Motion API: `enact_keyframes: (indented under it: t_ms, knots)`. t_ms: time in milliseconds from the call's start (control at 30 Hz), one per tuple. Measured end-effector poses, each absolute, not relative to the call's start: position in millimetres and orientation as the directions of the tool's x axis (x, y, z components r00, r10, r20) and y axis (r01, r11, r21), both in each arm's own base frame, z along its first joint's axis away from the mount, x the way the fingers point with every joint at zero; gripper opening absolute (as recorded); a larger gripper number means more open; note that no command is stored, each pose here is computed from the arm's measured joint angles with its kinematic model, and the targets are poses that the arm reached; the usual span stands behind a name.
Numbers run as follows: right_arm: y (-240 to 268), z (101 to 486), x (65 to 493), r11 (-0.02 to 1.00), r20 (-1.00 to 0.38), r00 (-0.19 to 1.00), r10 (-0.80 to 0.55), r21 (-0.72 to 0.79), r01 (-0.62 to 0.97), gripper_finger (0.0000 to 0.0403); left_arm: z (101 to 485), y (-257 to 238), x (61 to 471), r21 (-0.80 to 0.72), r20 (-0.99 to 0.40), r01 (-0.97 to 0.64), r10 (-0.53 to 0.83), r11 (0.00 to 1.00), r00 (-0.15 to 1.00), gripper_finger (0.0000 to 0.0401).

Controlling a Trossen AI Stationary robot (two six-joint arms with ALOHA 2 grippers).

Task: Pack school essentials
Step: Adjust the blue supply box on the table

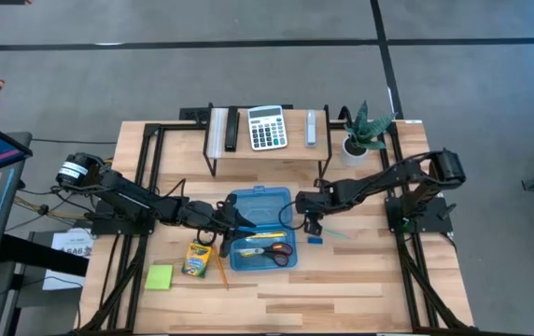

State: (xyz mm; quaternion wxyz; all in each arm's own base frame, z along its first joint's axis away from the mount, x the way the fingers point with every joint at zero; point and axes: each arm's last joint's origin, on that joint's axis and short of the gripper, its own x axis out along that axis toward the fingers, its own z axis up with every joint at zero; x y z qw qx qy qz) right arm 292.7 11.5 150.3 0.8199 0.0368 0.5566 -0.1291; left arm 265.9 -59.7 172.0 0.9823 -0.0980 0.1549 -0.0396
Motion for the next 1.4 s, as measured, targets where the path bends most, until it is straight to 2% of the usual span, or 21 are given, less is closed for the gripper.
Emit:
enact_keyframes:
  t_ms: [133, 433, 533, 733, 1033, 1200, 1400]
  knots:
    - [20.7, 153.1, 286.8, 0.971, -0.930, 0.333, -0.157, -0.084, 0.223, 0.0062, 172.0, -60.4, 265.7, -0.206, -0.297, 0.054, -0.115, 0.977, 0.948, 0.0102]
    - [39.7, 171.0, 256.0, 0.980, -0.796, 0.600, -0.077, 0.051, 0.193, 0.0066, 174.9, -65.0, 266.2, -0.214, -0.279, 0.088, -0.148, 0.973, 0.949, 0.0102]
    - [46.1, 173.5, 244.3, 0.983, -0.762, 0.647, -0.033, 0.092, 0.158, 0.0067, 178.5, -71.6, 273.1, -0.212, -0.283, 0.103, -0.162, 0.972, 0.945, 0.0102]
    - [62.1, 173.8, 232.2, 0.990, -0.751, 0.660, 0.030, 0.112, 0.083, 0.0067, 175.5, -91.2, 304.0, -0.169, -0.333, 0.189, -0.237, 0.967, 0.913, 0.0102]
    - [75.9, 173.1, 232.5, 0.994, -0.735, 0.675, 0.070, 0.110, 0.016, 0.0067, 166.2, -127.2, 343.6, -0.142, -0.533, 0.254, -0.290, 0.957, 0.795, 0.0102]
    - [72.1, 173.3, 234.0, 0.995, -0.732, 0.679, 0.059, 0.100, 0.020, 0.0067, 168.8, -150.5, 348.4, -0.100, -0.562, 0.300, -0.303, 0.949, 0.770, 0.0102]
    - [67.4, 174.0, 236.1, 0.995, -0.725, 0.687, 0.047, 0.096, 0.034, 0.0067, 153.3, -166.9, 337.5, -0.048, -0.640, 0.319, -0.274, 0.947, 0.718, 0.0102]
